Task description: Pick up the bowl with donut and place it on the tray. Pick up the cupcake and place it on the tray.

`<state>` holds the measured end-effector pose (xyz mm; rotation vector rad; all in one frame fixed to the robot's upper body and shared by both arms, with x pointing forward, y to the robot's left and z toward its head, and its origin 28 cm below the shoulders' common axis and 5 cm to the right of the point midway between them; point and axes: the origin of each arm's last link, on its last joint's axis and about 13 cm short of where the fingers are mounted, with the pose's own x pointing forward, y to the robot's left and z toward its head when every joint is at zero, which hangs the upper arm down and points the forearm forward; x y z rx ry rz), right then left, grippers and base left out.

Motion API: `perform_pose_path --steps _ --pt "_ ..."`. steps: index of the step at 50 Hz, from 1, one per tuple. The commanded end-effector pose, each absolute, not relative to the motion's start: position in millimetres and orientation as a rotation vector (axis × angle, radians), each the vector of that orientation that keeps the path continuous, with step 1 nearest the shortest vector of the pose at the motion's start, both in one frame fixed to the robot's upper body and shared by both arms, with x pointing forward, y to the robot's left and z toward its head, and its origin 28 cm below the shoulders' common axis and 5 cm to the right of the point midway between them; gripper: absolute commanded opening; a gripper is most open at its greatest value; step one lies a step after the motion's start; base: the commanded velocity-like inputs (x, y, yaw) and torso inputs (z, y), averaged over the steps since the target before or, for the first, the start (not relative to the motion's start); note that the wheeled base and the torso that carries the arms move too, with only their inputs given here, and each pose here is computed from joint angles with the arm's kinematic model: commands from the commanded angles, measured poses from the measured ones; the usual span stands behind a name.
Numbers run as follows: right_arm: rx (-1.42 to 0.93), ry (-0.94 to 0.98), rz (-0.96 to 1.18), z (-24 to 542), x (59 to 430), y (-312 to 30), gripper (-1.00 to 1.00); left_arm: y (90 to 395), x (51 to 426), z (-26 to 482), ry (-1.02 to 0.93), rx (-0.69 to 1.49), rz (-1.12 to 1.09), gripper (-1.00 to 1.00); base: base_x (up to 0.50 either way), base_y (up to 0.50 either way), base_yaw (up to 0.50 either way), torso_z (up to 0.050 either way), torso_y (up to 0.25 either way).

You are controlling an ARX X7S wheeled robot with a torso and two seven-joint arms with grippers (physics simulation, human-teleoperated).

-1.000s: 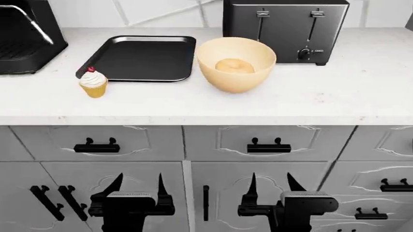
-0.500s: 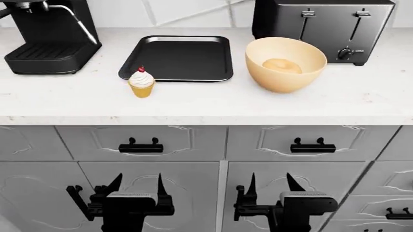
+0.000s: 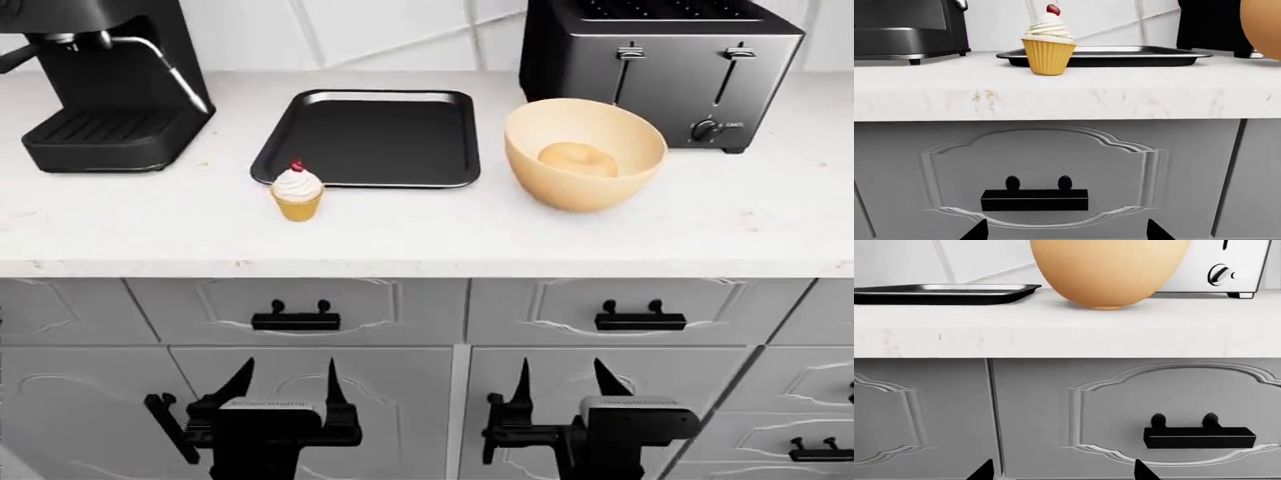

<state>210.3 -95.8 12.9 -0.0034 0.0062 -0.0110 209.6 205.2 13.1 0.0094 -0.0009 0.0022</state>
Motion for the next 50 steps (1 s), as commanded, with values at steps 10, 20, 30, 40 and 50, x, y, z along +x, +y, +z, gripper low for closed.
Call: perform_pose_path --steps 10,20,30,40,50 --pt "-0.009 0.019 -0.009 12.3 210.4 -95.2 1.0 205.3 209.3 14.0 -0.008 0.01 0.011 1.0 0.0 0.0 0.0 0.05 0.0" --pt "0.044 -0.008 -0.013 36.8 206.2 -93.4 1.0 209.4 208.0 41.4 -0.013 -0.113 0.014 1.0 0.0 0.0 0.0 0.035 0.0" --pt "-0.164 -0.284 0.06 210.4 170.3 -106.7 1.0 216.3 164.0 212.7 -0.363 -0.162 -0.205 1.0 0.0 0.0 0.0 0.0 0.0" --pt "-0.161 -0.221 -0.007 274.9 133.5 -104.5 1.0 229.1 155.4 261.6 -0.456 -0.095 -0.195 1.0 0.0 0.0 0.0 0.0 0.0" --pt "-0.155 -0.222 -0.069 276.6 124.2 -114.0 1.0 241.4 145.5 263.6 -0.483 -0.099 -0.135 1.0 0.0 0.0 0.0 0.0 0.0"
